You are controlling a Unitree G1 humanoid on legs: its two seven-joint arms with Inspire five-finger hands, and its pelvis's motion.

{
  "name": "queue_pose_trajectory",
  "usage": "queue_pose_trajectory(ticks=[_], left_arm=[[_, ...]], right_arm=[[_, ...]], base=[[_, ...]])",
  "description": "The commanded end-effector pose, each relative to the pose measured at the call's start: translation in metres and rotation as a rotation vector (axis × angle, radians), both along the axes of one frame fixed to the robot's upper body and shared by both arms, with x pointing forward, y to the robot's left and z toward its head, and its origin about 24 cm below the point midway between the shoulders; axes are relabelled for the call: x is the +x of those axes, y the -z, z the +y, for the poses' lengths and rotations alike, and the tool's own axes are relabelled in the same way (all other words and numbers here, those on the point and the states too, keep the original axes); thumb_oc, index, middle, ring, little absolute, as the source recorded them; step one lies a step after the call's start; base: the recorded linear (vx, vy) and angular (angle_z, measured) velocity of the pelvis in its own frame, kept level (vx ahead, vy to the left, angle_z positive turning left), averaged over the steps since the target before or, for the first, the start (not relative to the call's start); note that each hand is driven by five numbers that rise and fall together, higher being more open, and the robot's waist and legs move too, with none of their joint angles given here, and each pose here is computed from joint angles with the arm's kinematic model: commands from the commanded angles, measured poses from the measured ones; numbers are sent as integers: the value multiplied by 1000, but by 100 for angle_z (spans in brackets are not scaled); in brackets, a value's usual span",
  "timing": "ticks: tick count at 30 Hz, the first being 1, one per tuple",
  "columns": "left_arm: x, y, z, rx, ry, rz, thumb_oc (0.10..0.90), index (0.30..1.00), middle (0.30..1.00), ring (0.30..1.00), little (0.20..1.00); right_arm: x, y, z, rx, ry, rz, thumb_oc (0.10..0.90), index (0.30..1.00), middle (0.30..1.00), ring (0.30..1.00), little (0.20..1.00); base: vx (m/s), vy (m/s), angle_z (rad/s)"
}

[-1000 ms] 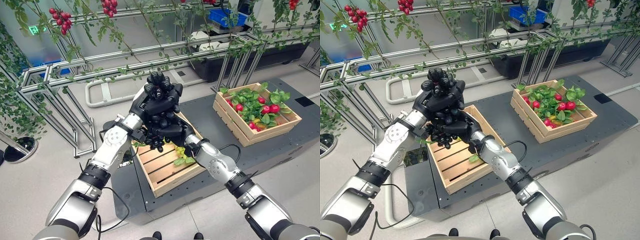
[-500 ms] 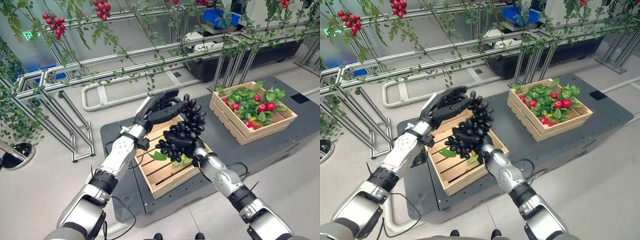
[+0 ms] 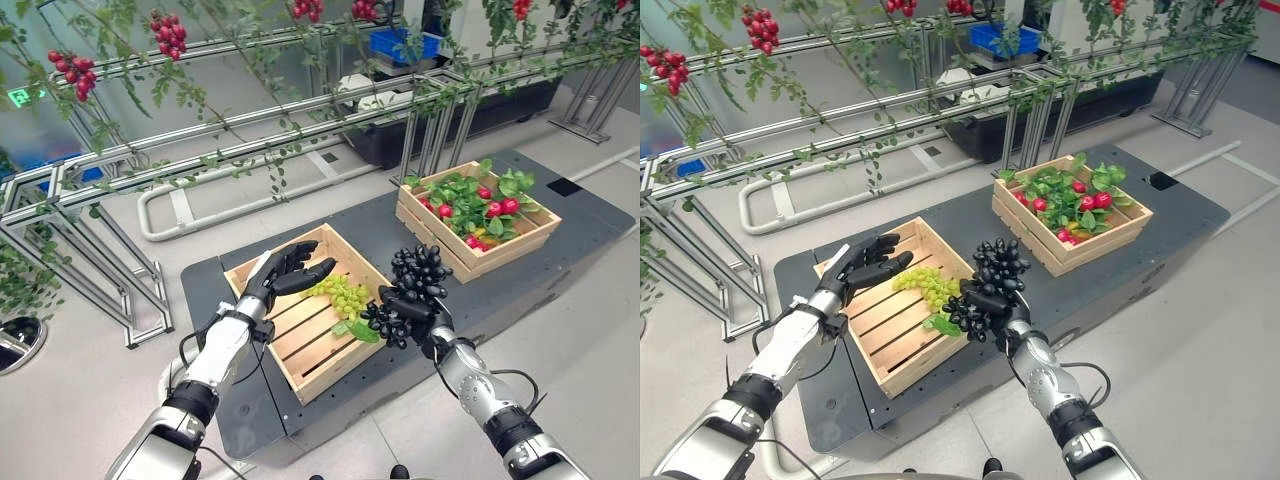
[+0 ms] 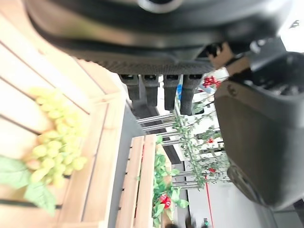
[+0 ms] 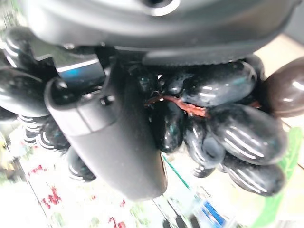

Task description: Pick up the fruits from the basket on one side to the basket on the other side

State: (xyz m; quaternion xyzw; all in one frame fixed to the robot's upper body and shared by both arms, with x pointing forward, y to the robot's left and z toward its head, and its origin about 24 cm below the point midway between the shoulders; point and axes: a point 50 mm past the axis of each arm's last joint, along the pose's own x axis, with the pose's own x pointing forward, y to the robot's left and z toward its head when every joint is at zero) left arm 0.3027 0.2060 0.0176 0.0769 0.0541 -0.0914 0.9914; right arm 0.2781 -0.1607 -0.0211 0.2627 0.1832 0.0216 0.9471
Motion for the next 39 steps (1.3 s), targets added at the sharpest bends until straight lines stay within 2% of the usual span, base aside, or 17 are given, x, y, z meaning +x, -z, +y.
queue_pose_trajectory(ticks=[1, 6, 9, 11, 12, 13, 16, 20, 25, 26, 32, 39], left_arm=[[12, -31, 15, -170, -105, -195, 800, 900, 900, 900, 900], [-15, -9, -15, -436, -104, -185, 800, 900, 900, 900, 900], [-29, -1, -20, -490, -102, -166, 800, 900, 900, 900, 900], [-39, 10, -17, -603, -156, -108, 800, 900, 900, 900, 900], [-47, 26, -17, -723, -216, -25, 800, 900, 900, 900, 900], [-47, 26, -17, -723, -216, -25, 800, 900, 900, 900, 900], [-72, 53, -22, -889, -366, 83, 800, 900, 900, 900, 900], [-84, 59, -21, -842, -393, 80, 800, 900, 900, 900, 900], [-79, 48, -11, -775, -432, 2, 800, 900, 900, 900, 900], [-75, 36, -4, -783, -470, -72, 800, 900, 900, 900, 900], [-53, 12, -14, -675, -365, -162, 800, 900, 900, 900, 900], [-53, -12, 4, -564, -315, -308, 800, 900, 900, 900, 900]], right_arm=[[20, -46, -12, 110, 79, -328, 400, 300, 300, 300, 300], [4, -61, -18, 120, 120, -440, 400, 300, 300, 300, 300], [-8, -64, -22, 117, 132, -472, 400, 300, 300, 300, 300], [-15, -63, -26, 110, 134, -476, 400, 300, 300, 300, 300], [-21, -59, -28, 103, 142, -472, 400, 300, 300, 300, 300], [-21, -59, -28, 103, 142, -472, 400, 300, 300, 300, 300], [-33, -55, -37, 98, 191, -443, 400, 300, 300, 300, 300], [-43, -51, -47, 101, 213, -433, 400, 300, 300, 300, 300], [-42, -46, -50, 120, 191, -385, 400, 300, 300, 300, 300], [-33, -50, -43, 120, 127, -391, 400, 300, 300, 300, 300], [-23, -54, -37, 114, 183, -426, 400, 300, 300, 300, 300], [-42, -37, -34, 142, 182, -375, 400, 300, 300, 300, 300]], base=[[2, -16, -23], [0, -40, -18], [-28, -55, -20], [-18, -74, -23], [6, -60, -26], [28, -122, -24], [25, -133, -4], [-8, -134, -2], [-56, -18, -24], [-140, 146, -53], [-153, 297, -131], [-184, 258, -52]])
